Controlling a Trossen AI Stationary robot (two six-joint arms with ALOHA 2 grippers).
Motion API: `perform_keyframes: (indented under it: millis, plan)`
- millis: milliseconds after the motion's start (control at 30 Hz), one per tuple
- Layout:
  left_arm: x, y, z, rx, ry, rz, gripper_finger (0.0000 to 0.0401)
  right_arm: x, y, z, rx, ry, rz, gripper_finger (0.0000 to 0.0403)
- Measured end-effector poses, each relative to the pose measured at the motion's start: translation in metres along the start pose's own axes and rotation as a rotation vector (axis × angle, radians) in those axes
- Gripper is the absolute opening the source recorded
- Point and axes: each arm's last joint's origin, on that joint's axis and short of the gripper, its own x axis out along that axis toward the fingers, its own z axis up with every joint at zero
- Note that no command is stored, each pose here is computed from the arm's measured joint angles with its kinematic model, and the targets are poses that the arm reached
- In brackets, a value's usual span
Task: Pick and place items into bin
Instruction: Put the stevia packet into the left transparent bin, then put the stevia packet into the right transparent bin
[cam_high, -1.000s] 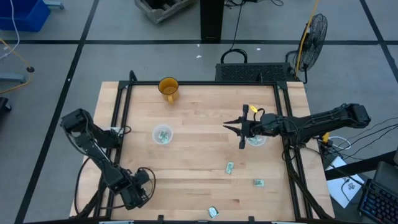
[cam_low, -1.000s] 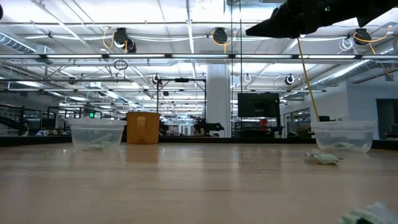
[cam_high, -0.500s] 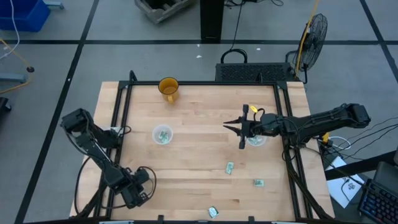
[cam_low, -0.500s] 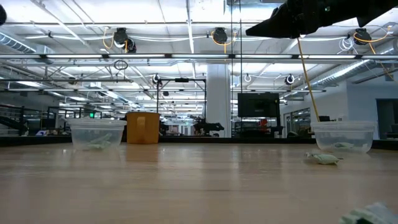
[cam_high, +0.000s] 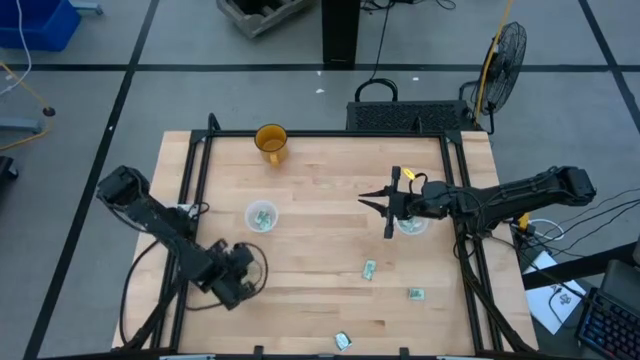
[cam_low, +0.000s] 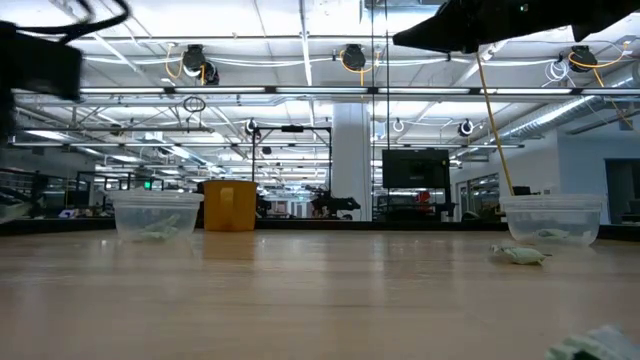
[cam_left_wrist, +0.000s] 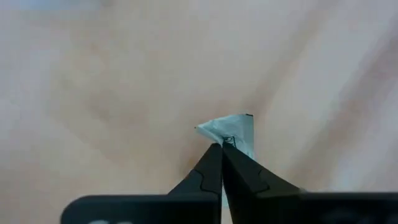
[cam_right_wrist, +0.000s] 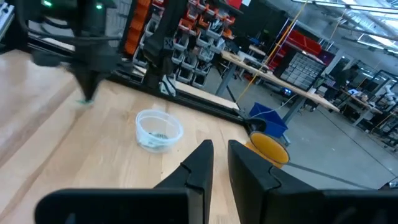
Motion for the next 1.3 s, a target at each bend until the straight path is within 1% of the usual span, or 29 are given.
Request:
perform_keyframes:
  millis: [100, 200, 300, 567, 700, 767, 867, 933, 1033, 1133, 1300]
  plan:
    - [-0.003, 0.012, 0.018, 0.03, -0.071, 0.059, 0.0005, 0.0, 0.0, 0.0, -0.002, 0.0, 0.0, 0.0043]
    - [-0.007, 0.026, 0.037, 0.041, -0.131, 0.12, 0.0018, 0.0, 0.0, 0.0, -0.032, 0.0, 0.0, 0.0043]
    - [-0.009, 0.038, 0.056, 0.059, -0.172, 0.156, 0.0024, 0.0, 0.0, 0.0, -0.047, 0.0, 0.0, 0.0043]
    - [-0.008, 0.067, 0.094, 0.102, -0.16, 0.208, 0.0004, 0.0, 0.0, 0.0, -0.048, 0.0, 0.0, 0.0043]
    - [-0.004, 0.078, 0.106, 0.105, -0.139, 0.24, 0.0022, 0.0, 0.0, 0.0, -0.049, 0.0, 0.0, 0.0043]
    - [-0.002, 0.083, 0.112, 0.101, -0.119, 0.233, 0.0031, 0.0, 0.0, 0.0, -0.049, 0.0, 0.0, 0.0043]
    - [0.0, 0.087, 0.118, 0.11, -0.082, 0.185, 0.004, 0.0, 0.0, 0.0, -0.048, 0.0, 0.0, 0.0043]
    - [0.001, 0.088, 0.121, 0.142, -0.062, 0.153, 0.0043, 0.0, 0.0, 0.0, -0.048, 0.0, 0.0, 0.0043]
    - [0.002, 0.088, 0.125, 0.198, -0.07, 0.125, 0.0044, 0.0, 0.0, 0.0, -0.049, 0.001, 0.0, 0.0043]
    - [0.002, 0.088, 0.128, 0.23, -0.088, 0.116, 0.0044, 0.0, 0.0, 0.0, -0.049, 0.001, 0.0, 0.0043]
    - [0.003, 0.089, 0.133, 0.212, -0.139, 0.144, 0.0045, 0.0, 0.0, 0.0, -0.049, 0.001, 0.0, 0.0043]
